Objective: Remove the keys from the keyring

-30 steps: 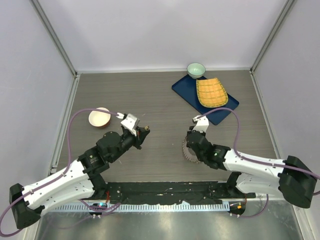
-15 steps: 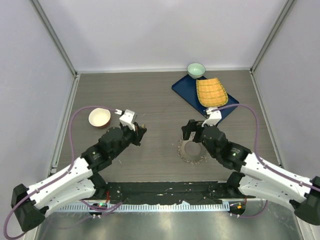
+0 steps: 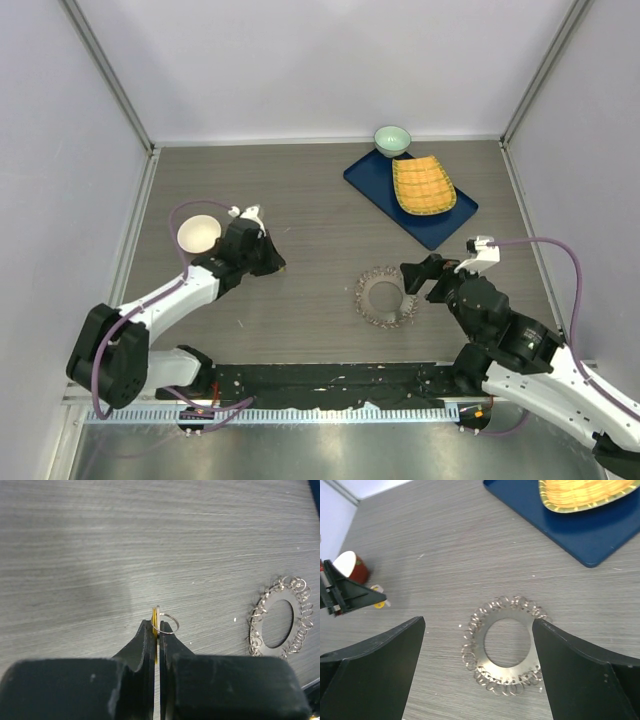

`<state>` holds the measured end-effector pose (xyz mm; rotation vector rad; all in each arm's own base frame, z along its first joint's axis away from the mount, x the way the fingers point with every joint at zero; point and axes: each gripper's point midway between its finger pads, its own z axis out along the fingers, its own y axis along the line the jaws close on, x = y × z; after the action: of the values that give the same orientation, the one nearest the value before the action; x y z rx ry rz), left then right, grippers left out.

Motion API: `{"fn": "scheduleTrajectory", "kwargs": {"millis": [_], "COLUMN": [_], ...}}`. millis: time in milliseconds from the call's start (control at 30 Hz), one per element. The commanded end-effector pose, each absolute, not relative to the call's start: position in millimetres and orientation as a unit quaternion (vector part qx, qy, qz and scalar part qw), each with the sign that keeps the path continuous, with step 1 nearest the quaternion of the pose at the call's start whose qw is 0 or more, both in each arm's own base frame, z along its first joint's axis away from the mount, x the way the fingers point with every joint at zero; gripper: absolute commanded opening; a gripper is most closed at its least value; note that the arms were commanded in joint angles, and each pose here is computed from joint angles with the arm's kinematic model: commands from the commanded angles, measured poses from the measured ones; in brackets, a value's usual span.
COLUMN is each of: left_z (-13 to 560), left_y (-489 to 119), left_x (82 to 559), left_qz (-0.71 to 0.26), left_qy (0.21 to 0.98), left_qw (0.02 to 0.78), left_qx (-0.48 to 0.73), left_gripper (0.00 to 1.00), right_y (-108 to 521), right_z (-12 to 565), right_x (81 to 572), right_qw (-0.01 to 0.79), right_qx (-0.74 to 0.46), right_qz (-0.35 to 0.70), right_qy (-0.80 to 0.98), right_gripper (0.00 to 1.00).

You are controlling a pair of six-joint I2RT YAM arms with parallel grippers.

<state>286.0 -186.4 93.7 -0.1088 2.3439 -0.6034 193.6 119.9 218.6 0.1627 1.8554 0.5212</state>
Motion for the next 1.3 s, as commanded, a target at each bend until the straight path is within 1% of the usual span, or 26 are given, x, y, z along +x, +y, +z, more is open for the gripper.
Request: {"fn": "scheduleTrajectory", "kwargs": {"millis": [0, 33, 67, 167, 267, 467, 533, 567, 633, 667, 700, 733, 767, 833, 867, 900, 933, 967, 1033, 1067, 1167, 1267], "left_z": [77, 71, 67, 57, 48, 47, 58, 63, 81, 88, 94, 110, 125, 158, 171, 187, 208, 221, 244, 265, 298, 323], "left_y": [-183, -176, -169, -157, -152, -149, -143, -140, -133, -132, -130, -135, -137, -142, -153, -157, -164, -181, -189, -193, -199, -196], "left_x": [279, 280, 281, 280, 278, 277, 280, 281, 282, 282, 280, 280, 283, 284, 281, 281, 275, 262, 254, 244, 225, 213], "left_qz": [-0.227, -0.206, -0.188, -0.157, -0.143, -0.129, -0.121, -0.118, -0.110, -0.109, -0.108, -0.126, -0.137, -0.164, -0.195, -0.209, -0.240, -0.289, -0.321, -0.349, -0.394, -0.413], "left_qy": [0.916, 0.919, 0.920, 0.923, 0.926, 0.929, 0.923, 0.921, 0.913, 0.912, 0.914, 0.909, 0.904, 0.887, 0.881, 0.868, 0.850, 0.836, 0.806, 0.781, 0.737, 0.706], "left_qw": [0.301, 0.302, 0.307, 0.310, 0.302, 0.294, 0.311, 0.318, 0.337, 0.344, 0.347, 0.362, 0.375, 0.419, 0.425, 0.448, 0.469, 0.466, 0.491, 0.509, 0.535, 0.560], "left_qx": [-0.134, -0.146, -0.156, -0.168, -0.178, -0.184, -0.190, -0.193, -0.202, -0.192, -0.181, -0.167, -0.152, -0.102, -0.071, -0.034, -0.007, 0.039, 0.075, 0.093, 0.126, 0.130], "left_gripper": [0.02, 0.04, 0.10, 0.19, 0.21, 0.21, 0.25, 0.34, 0.48, 0.57, 0.60, 0.64, 0.71, 0.78, 0.91, 0.99, 1.00, 1.00, 1.00, 1.00, 1.00, 0.99], "right_y": [98, 97, 97, 98, 93, 92, 91, 93, 95, 97, 103, 107, 110, 113, 114, 113, 114, 115, 118, 121, 123, 123], "right_z": [218, 217, 214, 210, 205, 209, 215, 216, 220, 221, 223, 222, 223, 229, 227, 235, 238, 240, 257, 262, 290, 318], "right_x": [200, 200, 202, 204, 206, 203, 201, 199, 197, 196, 193, 193, 192, 190, 191, 189, 189, 189, 187, 186, 182, 177], "right_qw": [0.577, 0.576, 0.573, 0.571, 0.575, 0.577, 0.579, 0.576, 0.572, 0.569, 0.561, 0.554, 0.548, 0.535, 0.527, 0.523, 0.520, 0.517, 0.517, 0.520, 0.533, 0.548], "right_qx": [0.112, 0.113, 0.112, 0.101, 0.109, 0.116, 0.124, 0.122, 0.126, 0.123, 0.112, 0.106, 0.106, 0.114, 0.114, 0.116, 0.113, 0.106, 0.097, 0.067, 0.058, 0.062], "right_qz": [0.172, 0.164, 0.154, 0.138, 0.123, 0.138, 0.152, 0.161, 0.175, 0.181, 0.194, 0.196, 0.199, 0.205, 0.197, 0.196, 0.195, 0.188, 0.202, 0.202, 0.231, 0.264], "right_qy": [0.790, 0.793, 0.797, 0.803, 0.802, 0.796, 0.792, 0.792, 0.791, 0.793, 0.797, 0.802, 0.806, 0.812, 0.819, 0.821, 0.824, 0.829, 0.826, 0.827, 0.812, 0.791], "right_gripper": [0.96, 0.96, 0.96, 0.96, 0.96, 0.96, 0.96, 0.96, 0.96, 0.96, 0.96, 0.96, 0.97, 0.98, 1.00, 1.00, 0.99, 1.00, 1.00, 1.00, 1.00, 1.00]}}
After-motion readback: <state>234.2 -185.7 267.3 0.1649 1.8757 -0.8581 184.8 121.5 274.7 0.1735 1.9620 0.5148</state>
